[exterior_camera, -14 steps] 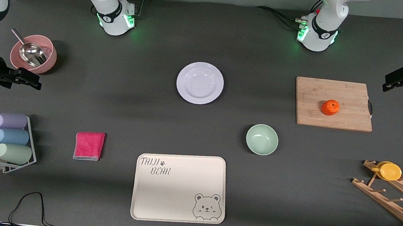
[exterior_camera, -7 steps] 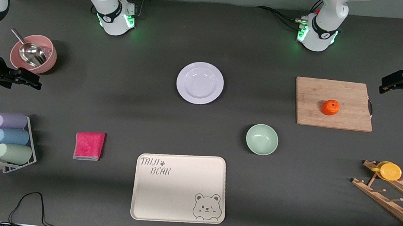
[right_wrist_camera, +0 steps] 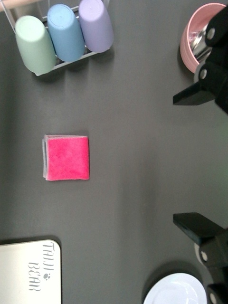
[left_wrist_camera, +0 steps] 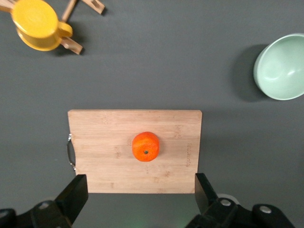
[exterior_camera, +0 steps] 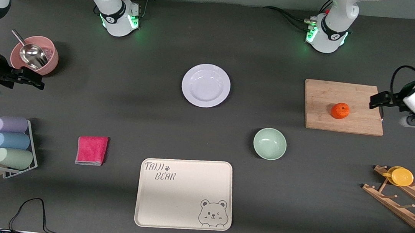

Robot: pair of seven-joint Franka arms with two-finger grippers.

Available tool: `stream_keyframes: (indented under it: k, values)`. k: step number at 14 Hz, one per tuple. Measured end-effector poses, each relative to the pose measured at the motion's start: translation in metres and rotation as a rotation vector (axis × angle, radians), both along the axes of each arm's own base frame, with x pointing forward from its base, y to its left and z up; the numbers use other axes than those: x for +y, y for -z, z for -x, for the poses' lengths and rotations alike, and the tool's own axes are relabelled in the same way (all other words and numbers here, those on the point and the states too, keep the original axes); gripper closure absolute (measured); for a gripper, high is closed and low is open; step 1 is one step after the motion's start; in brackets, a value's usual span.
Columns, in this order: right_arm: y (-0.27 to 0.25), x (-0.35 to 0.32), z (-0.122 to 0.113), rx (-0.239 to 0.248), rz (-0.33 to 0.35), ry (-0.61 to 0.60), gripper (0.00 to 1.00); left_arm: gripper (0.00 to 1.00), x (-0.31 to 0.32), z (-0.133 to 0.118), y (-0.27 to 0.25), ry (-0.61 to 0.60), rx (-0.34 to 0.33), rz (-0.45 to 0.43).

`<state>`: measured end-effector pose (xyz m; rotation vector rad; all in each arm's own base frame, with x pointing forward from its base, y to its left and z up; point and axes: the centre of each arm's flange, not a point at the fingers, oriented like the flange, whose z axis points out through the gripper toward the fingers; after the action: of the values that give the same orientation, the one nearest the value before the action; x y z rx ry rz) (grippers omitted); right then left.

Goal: Place orange and plate with both arms
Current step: 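Lower the left gripper onto the orange while the right gripper reaches forward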

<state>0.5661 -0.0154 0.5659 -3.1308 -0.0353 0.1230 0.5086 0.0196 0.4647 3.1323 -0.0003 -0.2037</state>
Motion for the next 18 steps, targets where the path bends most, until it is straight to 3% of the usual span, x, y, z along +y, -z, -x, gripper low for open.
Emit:
stream_keyframes:
  k: [5,9,13,18]
  values:
    - [-0.022,0.025,0.055,-0.012,-0.013,0.049,0.00,0.00,0.001,0.045,0.116,-0.005,-0.051,-0.003]
    - [-0.029,0.073,0.105,-0.021,-0.015,0.070,0.00,0.00,0.000,0.079,0.172,-0.004,-0.088,-0.005]
    - [-0.014,0.096,0.136,-0.039,-0.021,0.094,0.00,0.00,0.000,0.091,0.213,0.002,-0.106,-0.003]
    - [0.008,0.146,0.172,-0.041,-0.020,0.118,0.00,0.00,0.007,0.098,0.252,0.008,-0.074,0.003]
